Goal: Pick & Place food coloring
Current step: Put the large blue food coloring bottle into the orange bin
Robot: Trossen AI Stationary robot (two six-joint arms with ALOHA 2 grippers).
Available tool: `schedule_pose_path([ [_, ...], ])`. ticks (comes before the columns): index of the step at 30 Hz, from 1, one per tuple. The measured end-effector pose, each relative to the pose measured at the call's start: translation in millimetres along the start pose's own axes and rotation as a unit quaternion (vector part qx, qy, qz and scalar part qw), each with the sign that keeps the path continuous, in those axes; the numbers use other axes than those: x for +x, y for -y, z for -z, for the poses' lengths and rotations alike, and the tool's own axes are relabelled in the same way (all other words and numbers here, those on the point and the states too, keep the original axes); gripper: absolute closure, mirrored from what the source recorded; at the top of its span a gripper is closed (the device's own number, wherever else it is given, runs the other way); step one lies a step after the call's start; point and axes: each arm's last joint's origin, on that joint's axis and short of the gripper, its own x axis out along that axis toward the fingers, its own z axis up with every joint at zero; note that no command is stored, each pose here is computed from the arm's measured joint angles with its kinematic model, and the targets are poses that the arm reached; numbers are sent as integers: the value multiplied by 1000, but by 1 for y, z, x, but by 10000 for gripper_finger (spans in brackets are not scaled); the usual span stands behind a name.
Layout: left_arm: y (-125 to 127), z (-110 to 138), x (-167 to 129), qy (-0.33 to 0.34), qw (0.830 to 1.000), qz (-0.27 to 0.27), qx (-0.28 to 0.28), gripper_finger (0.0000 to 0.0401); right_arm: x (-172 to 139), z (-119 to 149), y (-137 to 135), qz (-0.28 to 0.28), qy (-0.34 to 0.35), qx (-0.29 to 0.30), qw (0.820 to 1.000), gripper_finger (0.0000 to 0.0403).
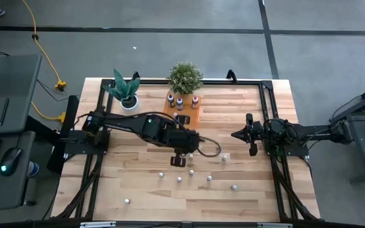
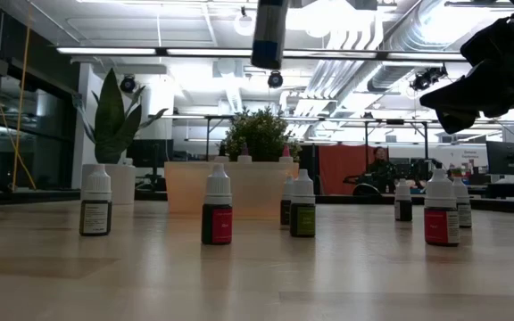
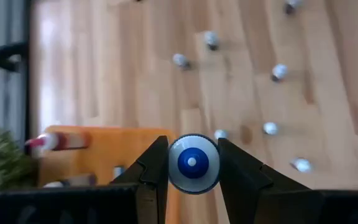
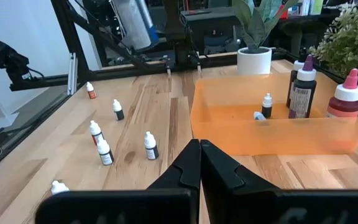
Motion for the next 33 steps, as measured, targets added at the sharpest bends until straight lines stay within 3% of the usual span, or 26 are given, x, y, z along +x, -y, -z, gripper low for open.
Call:
schedule_pose_path([
  [9, -28, 26, 9, 10, 989, -59, -137, 308, 0, 0, 0, 1, -2, 0, 1000, 402],
  [21, -49, 73, 63, 25, 948, -85, -305, 308, 1, 0, 0, 1, -4, 0, 1000, 402],
  [33, -81, 75, 97, 34, 922, -150, -356, 305, 1, 1, 0, 1, -4, 0, 1000, 402],
])
